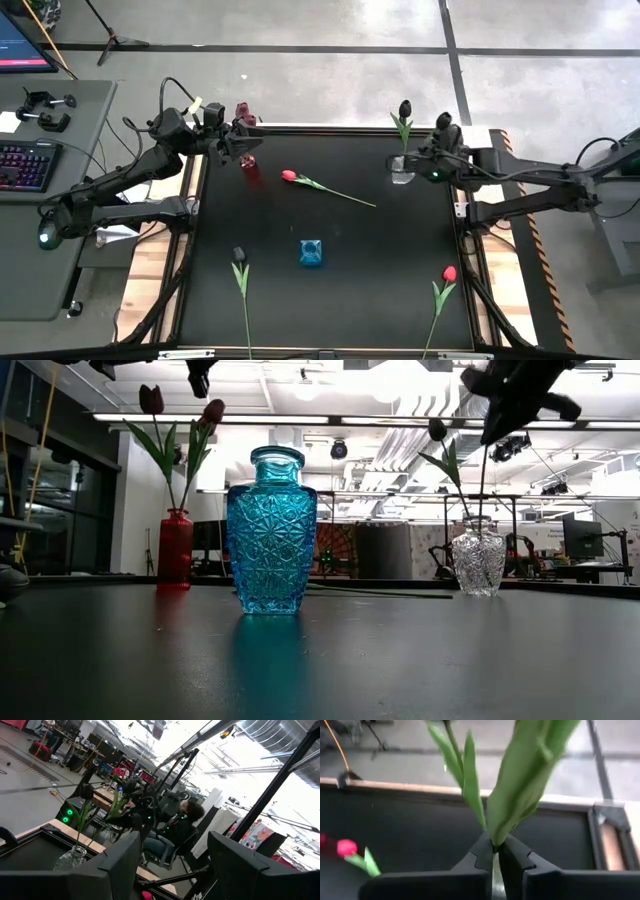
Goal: Sort flowers into vase by color
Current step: Put the right black flower into the transparent vase, then put the black flower into the transparent vase
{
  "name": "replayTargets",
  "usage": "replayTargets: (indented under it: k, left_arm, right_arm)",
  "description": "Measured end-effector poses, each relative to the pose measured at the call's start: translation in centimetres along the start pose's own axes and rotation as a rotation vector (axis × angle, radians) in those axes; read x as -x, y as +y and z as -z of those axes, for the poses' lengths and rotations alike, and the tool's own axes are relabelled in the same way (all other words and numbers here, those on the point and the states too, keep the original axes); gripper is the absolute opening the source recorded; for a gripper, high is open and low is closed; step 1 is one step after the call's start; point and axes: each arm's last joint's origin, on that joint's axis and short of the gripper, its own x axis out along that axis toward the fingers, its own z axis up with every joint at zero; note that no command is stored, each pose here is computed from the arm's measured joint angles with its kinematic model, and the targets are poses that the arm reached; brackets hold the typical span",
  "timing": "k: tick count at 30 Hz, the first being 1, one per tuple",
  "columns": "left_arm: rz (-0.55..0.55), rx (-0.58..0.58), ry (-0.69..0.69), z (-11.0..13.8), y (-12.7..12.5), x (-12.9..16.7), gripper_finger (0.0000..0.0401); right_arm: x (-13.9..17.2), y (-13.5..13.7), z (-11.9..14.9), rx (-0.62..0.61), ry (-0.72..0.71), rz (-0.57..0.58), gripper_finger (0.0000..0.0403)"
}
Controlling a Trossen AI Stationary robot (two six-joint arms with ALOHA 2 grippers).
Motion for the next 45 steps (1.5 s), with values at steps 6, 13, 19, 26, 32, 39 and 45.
replayTargets:
  k: [6,13,19,26,32,39,45]
  left_arm:
    - [0.000,-0.032,0.000,0.0,0.0,0.0,0.0220]
    - [0.049,-0.023,0.041,0.1,-0.1,0.0,0.0220]
    - [0.177,0.081,0.172,1.7,-1.7,-0.7,0.0220]
    - [0.101,0.333,0.683,9.5,-5.5,-1.1,0.0209]
    - [-0.413,0.596,1.130,16.3,-8.6,2.7,0.0198]
    - [-0.829,0.857,1.018,21.7,-12.2,3.8,0.0197]
    - [-0.940,0.969,1.125,27.9,-14.1,3.0,0.0197]
  right_arm:
    - [-2.2,0.7,0.3,-0.004,0.148,0.030,0.0105]
    - [-2.2,0.8,-0.2,0.031,0.232,-0.014,0.0234]
    - [0.4,0.7,-1.9,0.007,0.249,-0.158,0.0265]
    - [2.9,0.8,-2.0,-0.003,0.248,-0.276,0.0266]
    - [3.6,1.1,-0.9,0.027,0.300,-0.282,0.0266]
    - [3.2,1.1,0.0,0.091,0.344,-0.210,0.0266]
    - [3.1,0.9,0.3,0.158,0.358,-0.173,0.0266]
